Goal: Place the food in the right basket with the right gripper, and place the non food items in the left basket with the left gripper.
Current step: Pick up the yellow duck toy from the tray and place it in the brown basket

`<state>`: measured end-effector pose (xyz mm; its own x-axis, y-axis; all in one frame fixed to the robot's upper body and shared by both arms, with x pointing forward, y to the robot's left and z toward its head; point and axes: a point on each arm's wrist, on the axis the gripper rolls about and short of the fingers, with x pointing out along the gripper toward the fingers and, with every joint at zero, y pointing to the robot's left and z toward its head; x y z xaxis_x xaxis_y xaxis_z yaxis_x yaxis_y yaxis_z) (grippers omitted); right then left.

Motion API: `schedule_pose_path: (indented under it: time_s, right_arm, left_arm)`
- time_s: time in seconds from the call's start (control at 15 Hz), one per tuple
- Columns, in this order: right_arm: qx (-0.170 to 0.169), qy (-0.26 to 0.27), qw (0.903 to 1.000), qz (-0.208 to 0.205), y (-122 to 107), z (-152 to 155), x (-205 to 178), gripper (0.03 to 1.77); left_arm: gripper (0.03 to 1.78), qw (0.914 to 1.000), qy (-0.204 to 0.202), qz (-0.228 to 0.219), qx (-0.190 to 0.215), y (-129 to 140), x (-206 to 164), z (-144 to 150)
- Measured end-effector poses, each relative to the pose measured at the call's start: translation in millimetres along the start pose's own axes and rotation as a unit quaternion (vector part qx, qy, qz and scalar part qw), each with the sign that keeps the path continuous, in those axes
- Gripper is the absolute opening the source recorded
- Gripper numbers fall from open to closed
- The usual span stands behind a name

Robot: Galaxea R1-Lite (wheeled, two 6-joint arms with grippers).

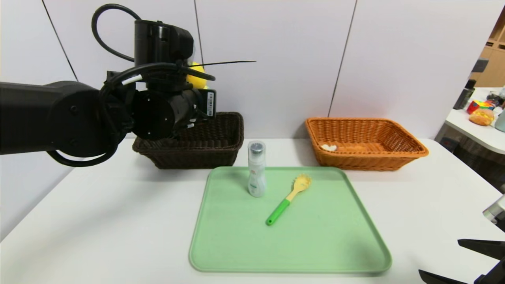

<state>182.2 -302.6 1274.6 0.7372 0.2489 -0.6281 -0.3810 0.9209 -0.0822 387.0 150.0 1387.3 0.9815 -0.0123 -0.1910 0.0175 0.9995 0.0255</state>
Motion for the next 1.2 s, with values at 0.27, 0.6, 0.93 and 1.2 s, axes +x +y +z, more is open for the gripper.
schedule_pose_path:
  time_s: [0.27,0.6,0.93,1.2]
  right_arm:
    - [0.0,-0.007,1.0,-0.002,0,0,-1,1.7]
    - [0.0,-0.011,0.9999,-0.004,0,-1,-3,1.7]
    - [0.0,-0.017,0.9999,-0.002,0,-2,-5,1.7]
    - [0.001,-0.022,0.9998,-0.002,0,-3,-7,1.7]
  left_arm:
    - [0.75,0.9998,0.018,0.002,0.002,7,23,-4]
    - [0.75,0.999,0.043,0.008,0.012,6,39,-13]
    - [0.75,0.9982,0.056,0.012,0.016,5,46,-14]
    - [0.75,0.997,0.071,0.02,0.023,7,54,-20]
